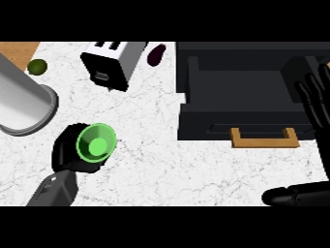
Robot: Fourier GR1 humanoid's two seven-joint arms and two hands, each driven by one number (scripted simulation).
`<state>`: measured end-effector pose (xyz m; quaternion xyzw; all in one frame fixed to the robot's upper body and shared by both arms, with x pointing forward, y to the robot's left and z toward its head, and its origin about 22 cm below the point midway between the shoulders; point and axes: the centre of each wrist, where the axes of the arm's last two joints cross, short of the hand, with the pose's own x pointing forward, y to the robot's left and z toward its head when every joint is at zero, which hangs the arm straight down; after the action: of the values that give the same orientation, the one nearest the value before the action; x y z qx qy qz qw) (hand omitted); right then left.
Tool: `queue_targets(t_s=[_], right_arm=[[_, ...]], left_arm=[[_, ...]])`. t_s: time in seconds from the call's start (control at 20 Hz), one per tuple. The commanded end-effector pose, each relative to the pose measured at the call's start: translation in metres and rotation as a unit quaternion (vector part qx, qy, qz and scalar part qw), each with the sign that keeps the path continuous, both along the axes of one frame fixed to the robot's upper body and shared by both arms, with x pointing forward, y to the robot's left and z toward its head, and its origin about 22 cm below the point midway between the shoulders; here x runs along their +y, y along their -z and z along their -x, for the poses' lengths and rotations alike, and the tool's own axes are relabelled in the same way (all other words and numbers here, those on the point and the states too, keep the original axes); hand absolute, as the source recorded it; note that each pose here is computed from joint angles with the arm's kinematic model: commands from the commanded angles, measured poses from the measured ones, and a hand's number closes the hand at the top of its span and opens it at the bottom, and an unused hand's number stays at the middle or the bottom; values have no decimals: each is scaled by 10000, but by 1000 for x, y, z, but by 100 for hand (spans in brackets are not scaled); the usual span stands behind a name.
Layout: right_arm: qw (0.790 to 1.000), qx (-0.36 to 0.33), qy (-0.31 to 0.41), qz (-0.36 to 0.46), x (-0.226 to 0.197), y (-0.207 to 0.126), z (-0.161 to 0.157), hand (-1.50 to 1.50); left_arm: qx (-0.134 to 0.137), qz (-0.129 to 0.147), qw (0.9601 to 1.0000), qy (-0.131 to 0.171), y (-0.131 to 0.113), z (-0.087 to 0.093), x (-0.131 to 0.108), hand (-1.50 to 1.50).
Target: Pick up the cup, place it into the drawer and close the drawer
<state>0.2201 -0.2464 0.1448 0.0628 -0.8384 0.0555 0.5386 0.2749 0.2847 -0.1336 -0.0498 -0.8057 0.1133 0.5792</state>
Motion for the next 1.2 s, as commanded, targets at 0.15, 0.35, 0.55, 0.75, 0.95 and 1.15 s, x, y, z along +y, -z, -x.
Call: queue_targets(t_s=[0.15,0.35,0.55,0.75,0.95,1.15], right_arm=[[9999,102,45,7,11,-7,-1,-150],[10000,20,66,25,12,-1,5,-150],[9999,52,108,12,-17,11,-2,-150],[9999,68,70,64,-3,2,4,-150],[10000,35,64,-68,-3,13,-7,-150],[9999,62,61,131,0,8,4,-150]], left_arm=[[-992,222,9939,416,-22,-7,-20,150],[-986,-47,9915,850,-73,-30,-20,150],[-1125,56,9882,1042,-110,-36,-53,150],[-1124,150,9873,1109,-150,-33,-79,150],[-1273,233,9853,1114,-194,-57,-93,150],[-1330,0,9837,1214,-227,-59,-107,150]])
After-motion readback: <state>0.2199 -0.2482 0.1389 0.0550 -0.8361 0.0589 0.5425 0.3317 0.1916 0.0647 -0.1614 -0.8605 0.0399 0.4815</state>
